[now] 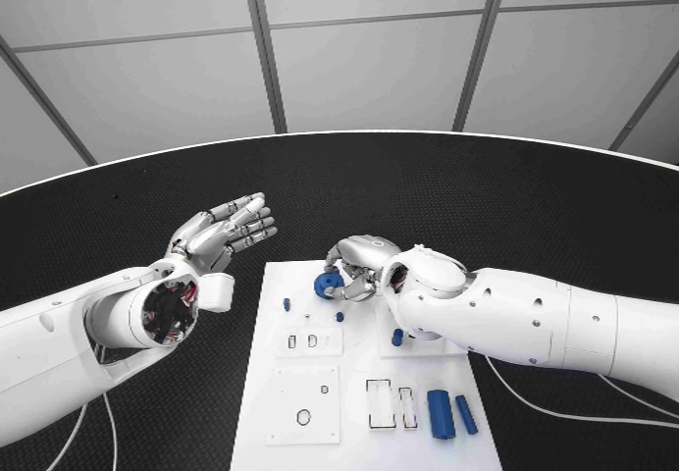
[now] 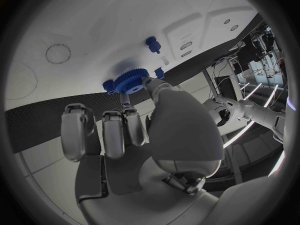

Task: Assemble the parts on the task board

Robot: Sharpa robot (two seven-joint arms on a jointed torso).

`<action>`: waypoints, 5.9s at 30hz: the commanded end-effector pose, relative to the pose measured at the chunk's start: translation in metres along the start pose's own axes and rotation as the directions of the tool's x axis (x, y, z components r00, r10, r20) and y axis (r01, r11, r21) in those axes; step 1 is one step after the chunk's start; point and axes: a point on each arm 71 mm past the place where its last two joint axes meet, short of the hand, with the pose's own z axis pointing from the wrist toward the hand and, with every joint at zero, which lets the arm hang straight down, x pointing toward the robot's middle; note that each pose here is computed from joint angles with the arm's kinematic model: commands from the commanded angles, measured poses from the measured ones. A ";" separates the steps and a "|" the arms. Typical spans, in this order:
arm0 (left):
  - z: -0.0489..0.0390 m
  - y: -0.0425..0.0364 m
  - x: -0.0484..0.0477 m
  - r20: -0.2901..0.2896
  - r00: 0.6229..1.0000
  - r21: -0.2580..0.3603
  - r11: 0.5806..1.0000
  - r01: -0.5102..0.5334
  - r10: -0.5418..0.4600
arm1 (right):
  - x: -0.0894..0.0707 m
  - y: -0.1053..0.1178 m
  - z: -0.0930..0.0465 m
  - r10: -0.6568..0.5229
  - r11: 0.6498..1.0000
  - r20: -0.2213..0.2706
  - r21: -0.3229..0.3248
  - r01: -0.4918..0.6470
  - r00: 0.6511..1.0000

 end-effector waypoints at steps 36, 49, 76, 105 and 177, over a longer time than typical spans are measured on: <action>-0.0005 -0.0003 -0.0013 0.003 1.000 -0.002 1.000 -0.001 0.001 | -0.004 0.000 -0.009 0.014 1.000 0.031 -0.022 -0.014 0.999; -0.0005 -0.0002 -0.0015 0.002 1.000 -0.003 1.000 -0.001 0.001 | -0.003 0.001 -0.008 0.010 1.000 0.019 -0.019 -0.010 1.000; -0.0002 -0.0003 -0.0029 0.002 1.000 -0.004 1.000 0.000 0.000 | -0.007 0.008 -0.029 0.044 0.999 0.006 -0.029 -0.043 0.999; -0.0010 -0.0002 -0.0024 -0.003 1.000 -0.008 1.000 0.001 -0.001 | 0.012 0.012 -0.021 0.018 1.000 -0.071 0.001 -0.018 0.997; -0.0017 0.0000 -0.0038 -0.007 1.000 -0.019 1.000 0.003 -0.003 | 0.008 0.018 -0.020 0.014 0.999 -0.005 -0.048 -0.014 1.000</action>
